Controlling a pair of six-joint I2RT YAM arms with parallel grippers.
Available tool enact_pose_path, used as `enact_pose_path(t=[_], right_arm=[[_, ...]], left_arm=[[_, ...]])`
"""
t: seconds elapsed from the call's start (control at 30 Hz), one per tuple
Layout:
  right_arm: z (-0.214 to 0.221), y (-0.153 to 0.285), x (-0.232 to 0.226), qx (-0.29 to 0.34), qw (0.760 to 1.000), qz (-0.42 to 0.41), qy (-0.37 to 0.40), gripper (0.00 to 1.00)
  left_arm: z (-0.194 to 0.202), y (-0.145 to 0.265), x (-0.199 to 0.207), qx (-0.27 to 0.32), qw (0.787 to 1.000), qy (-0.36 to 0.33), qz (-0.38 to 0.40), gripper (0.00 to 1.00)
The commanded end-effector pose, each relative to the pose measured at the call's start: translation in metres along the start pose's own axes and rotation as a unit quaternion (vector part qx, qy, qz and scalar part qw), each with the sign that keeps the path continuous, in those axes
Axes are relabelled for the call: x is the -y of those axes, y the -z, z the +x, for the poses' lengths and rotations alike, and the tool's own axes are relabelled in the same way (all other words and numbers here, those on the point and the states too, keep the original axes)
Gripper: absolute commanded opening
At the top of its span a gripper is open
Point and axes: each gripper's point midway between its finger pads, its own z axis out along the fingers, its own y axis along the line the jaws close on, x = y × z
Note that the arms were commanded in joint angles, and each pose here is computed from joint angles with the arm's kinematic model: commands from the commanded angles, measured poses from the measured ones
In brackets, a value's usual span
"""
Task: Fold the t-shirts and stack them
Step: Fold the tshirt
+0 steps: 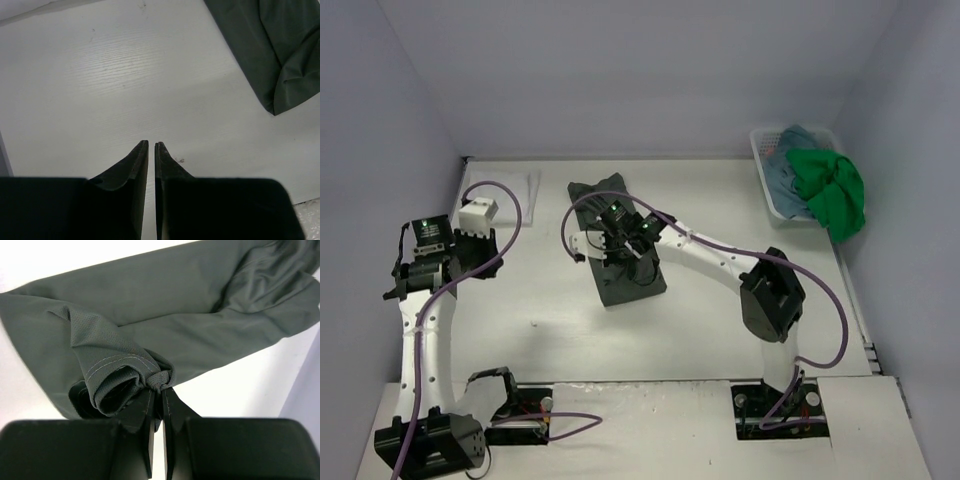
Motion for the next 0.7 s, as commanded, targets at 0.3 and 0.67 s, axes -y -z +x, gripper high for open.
enact_pose_path(t=[0.3, 0.67], right_arm=[[-0.009, -0.011, 0.063, 0.031, 0.998, 0.047, 0.002, 0.0], [-0.007, -0.04, 0.074, 0.049, 0.994, 0.081, -0.046, 0.27]], left_arm=[[-0.013, 0.003, 0.0, 0.03, 0.999, 0.013, 0.015, 0.06], [-0.01, 0.001, -0.001, 0.033, 0.999, 0.024, 0.02, 0.07]])
